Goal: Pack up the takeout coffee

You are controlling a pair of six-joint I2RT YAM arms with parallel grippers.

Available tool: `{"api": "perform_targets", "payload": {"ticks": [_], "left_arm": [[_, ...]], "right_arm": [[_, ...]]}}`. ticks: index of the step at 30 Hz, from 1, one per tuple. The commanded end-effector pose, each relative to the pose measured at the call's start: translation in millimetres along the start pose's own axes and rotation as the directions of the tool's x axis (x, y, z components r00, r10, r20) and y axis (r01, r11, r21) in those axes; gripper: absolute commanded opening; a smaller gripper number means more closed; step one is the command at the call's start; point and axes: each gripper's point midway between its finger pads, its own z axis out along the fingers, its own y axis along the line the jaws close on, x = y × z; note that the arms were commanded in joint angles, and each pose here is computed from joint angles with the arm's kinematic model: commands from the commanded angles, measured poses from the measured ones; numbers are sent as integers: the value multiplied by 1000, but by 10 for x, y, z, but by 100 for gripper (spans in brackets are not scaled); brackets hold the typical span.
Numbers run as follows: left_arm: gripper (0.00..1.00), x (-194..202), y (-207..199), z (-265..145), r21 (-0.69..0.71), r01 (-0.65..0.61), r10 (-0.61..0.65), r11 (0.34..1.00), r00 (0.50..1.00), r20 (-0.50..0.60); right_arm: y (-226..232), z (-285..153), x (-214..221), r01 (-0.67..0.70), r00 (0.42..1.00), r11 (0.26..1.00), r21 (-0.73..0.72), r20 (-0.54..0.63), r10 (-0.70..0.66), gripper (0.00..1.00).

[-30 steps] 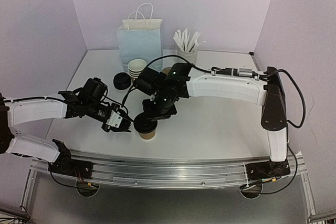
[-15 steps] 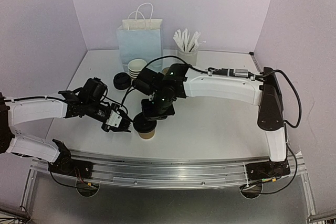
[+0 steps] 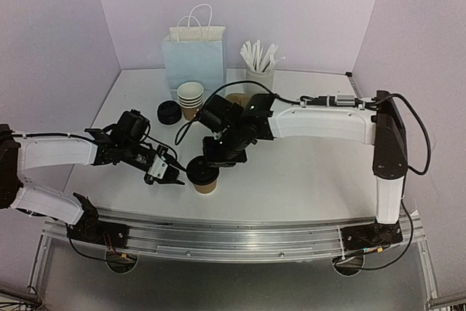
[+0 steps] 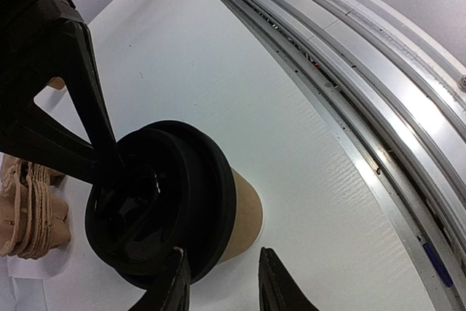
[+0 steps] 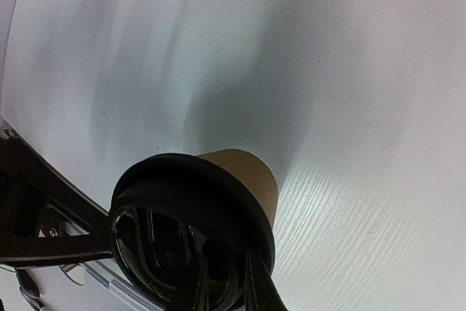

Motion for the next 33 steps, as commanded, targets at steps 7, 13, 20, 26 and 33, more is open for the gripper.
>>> {"api": "perform_targets", "payload": {"ticks": [7,13,20,26,33], "left_arm": [[32,387,-719,150,178,148,-129,973,985,-113],[31,408,-778,173,189,154,-136,970,985,-108],[28,380,-583,181,134,194,-181,972,977,-109],[30,275,-128,59,26,136,-131,990,981,-140],[39,-31,247,-173,-63,119,-126,991,985,-117]], "right_arm": [[-875,898,1275,-1,935,981,192,-347,69,12],[-906,984,1342,-4,926,980,200,-368,79,12],[-829,820,1190,36,944,980,196,-329,32,11],[-600,508,640,166,973,955,245,-201,-117,8],[-480,177,324,221,974,936,275,-114,-196,5]]}}
